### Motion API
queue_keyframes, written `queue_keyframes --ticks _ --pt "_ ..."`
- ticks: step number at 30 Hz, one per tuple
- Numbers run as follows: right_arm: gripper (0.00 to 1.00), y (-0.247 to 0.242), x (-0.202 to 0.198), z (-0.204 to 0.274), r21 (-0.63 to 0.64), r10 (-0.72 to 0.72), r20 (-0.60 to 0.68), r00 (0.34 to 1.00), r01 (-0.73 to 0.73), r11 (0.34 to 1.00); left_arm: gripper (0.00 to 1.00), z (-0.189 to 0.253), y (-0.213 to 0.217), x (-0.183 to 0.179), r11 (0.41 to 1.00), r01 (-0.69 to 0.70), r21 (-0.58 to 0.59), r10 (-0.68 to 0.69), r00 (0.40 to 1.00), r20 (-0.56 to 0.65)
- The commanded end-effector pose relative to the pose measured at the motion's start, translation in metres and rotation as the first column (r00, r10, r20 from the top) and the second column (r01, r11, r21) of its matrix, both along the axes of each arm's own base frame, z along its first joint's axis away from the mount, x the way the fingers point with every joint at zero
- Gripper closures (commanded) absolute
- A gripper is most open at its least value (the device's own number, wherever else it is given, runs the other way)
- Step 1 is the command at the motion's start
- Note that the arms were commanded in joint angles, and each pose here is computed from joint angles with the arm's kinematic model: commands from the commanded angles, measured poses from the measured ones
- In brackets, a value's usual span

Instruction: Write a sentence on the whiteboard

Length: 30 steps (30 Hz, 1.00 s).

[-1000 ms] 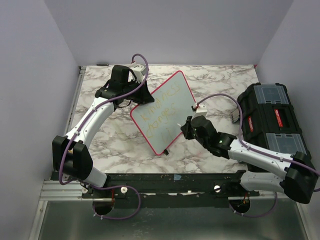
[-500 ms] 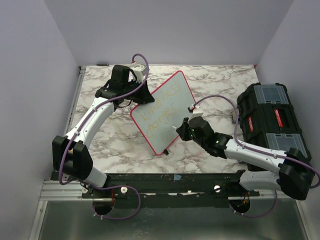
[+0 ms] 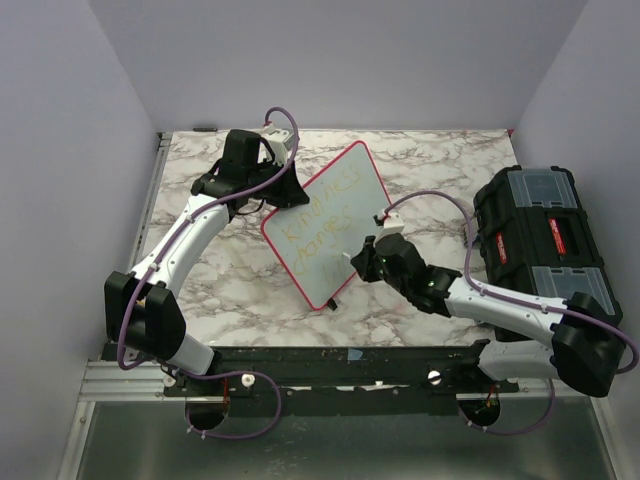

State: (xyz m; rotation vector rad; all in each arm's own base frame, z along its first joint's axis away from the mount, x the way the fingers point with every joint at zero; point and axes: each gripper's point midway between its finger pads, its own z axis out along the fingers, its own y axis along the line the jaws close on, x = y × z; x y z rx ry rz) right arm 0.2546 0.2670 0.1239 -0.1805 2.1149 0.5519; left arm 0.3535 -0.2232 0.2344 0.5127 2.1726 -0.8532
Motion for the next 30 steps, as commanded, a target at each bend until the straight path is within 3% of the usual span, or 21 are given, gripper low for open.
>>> queue_keyframes --ticks 1,15,30 --pt "0.99 -0.005 -0.004 -0.019 -0.019 -0.006 -0.031 0.999 0.005 1.0 1.0 -0.03 0.027 0.009 0.981 -0.05 0.19 0.046 0.999 0.023" --pt "0.99 -0.018 -0.019 -0.05 -0.041 -0.024 -0.102 0.995 0.02 0.999 1.0 -0.031 0.027 0.009 0.98 -0.049 0.19 0.046 0.999 0.02" --pt "0.99 -0.012 0.0 -0.023 -0.05 -0.044 -0.03 0.999 0.043 0.998 1.0 -0.032 0.027 0.008 0.98 -0.046 0.196 0.043 0.999 0.019"
